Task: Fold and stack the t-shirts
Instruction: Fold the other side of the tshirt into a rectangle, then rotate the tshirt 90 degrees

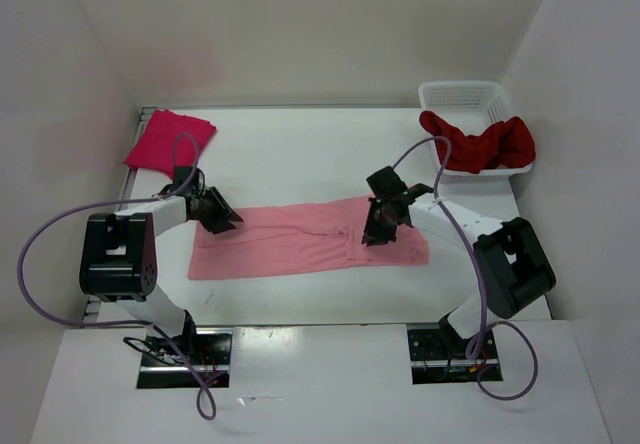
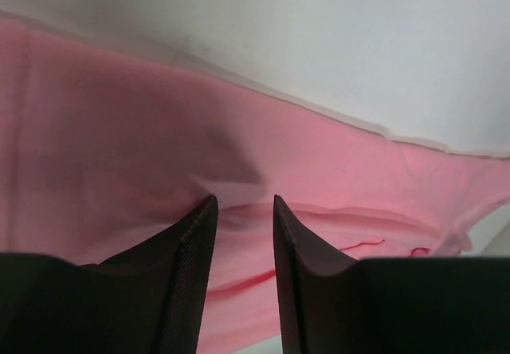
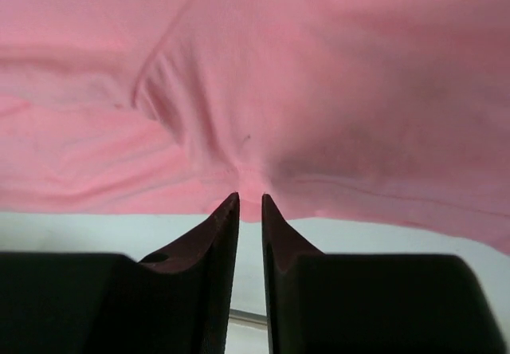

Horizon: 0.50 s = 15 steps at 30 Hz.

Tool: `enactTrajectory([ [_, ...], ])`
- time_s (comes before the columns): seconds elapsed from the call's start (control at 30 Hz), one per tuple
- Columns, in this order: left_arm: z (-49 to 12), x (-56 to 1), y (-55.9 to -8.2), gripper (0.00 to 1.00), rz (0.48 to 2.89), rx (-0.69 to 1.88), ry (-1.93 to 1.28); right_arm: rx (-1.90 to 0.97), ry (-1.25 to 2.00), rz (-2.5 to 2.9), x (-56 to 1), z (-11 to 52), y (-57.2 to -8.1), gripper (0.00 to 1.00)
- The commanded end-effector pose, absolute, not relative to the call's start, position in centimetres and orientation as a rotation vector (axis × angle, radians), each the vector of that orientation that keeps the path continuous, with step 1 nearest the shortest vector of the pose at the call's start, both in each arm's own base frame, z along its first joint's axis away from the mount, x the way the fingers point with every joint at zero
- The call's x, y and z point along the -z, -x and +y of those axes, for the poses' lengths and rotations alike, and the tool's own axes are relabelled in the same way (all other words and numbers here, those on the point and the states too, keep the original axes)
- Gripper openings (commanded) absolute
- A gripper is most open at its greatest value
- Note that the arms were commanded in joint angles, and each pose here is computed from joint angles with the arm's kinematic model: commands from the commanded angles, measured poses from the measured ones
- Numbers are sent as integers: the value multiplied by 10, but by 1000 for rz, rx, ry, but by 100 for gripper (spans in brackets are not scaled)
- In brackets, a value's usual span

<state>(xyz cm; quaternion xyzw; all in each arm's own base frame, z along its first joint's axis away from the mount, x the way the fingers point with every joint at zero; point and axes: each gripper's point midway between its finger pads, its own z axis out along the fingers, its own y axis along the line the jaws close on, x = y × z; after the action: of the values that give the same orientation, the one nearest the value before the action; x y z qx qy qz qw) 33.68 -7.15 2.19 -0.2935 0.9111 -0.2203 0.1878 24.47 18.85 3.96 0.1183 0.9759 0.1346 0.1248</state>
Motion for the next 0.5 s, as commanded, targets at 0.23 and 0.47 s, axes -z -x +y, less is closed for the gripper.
enactTrajectory([
  [0.23,-48,-78,-356,42,2409,667,807,-267,-459,2712,-25,154,-336,0],
  [0.47,-75,-123,-363,34,2358,700,621,-308,-452,2731,0,179,-384,0],
])
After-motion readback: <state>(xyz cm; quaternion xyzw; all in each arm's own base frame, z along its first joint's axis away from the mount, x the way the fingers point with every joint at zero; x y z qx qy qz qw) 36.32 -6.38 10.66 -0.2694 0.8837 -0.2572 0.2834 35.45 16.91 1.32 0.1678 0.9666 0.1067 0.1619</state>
